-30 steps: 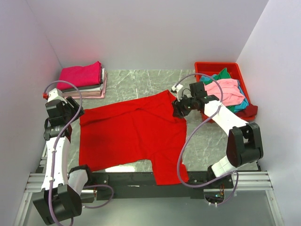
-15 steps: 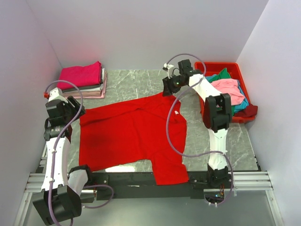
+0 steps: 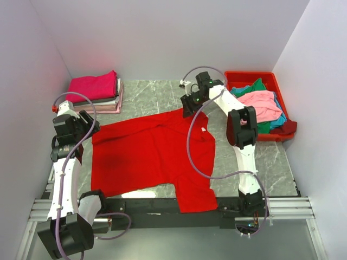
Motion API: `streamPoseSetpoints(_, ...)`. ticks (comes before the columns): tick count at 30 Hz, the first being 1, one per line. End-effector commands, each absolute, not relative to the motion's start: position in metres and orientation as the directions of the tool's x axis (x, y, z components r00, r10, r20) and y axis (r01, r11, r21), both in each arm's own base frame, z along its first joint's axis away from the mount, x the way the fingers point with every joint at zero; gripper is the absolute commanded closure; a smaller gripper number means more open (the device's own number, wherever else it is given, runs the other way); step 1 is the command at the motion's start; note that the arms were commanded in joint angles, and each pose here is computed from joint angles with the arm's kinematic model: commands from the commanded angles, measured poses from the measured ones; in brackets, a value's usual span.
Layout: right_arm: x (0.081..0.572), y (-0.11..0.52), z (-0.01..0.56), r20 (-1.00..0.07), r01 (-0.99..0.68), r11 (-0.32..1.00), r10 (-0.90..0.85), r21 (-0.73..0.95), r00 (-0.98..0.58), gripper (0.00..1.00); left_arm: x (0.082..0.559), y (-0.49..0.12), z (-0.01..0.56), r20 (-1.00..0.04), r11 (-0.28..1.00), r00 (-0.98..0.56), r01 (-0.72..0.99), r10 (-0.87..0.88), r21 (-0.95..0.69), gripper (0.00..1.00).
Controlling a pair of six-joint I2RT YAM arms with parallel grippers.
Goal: Fold and stack the t-shirts
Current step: Fold the tshirt
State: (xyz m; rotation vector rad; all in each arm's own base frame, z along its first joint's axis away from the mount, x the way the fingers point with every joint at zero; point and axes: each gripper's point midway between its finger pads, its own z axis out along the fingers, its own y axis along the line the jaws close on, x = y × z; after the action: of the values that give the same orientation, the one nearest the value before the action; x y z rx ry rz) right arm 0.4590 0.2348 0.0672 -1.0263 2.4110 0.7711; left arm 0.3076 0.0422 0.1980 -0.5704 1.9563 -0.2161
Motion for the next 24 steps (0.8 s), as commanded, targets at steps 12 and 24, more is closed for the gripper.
streamPoseSetpoints(12,0.452,0.238,0.050,-0.487,-0.761,0.574,-0.593,0.304,-0.641,0.56,0.313,0.038,0.212,-0.830,0.884,-0.315,-0.246,-0.460,-0.397,0.33)
streamPoseSetpoints(24,0.407,0.255,0.100,-0.549,-0.818,0.483,-0.611,0.312,-0.570,0.94,0.313,0.038,0.213,-0.832,0.885,-0.311,-0.247,-0.459,-0.396,0.33)
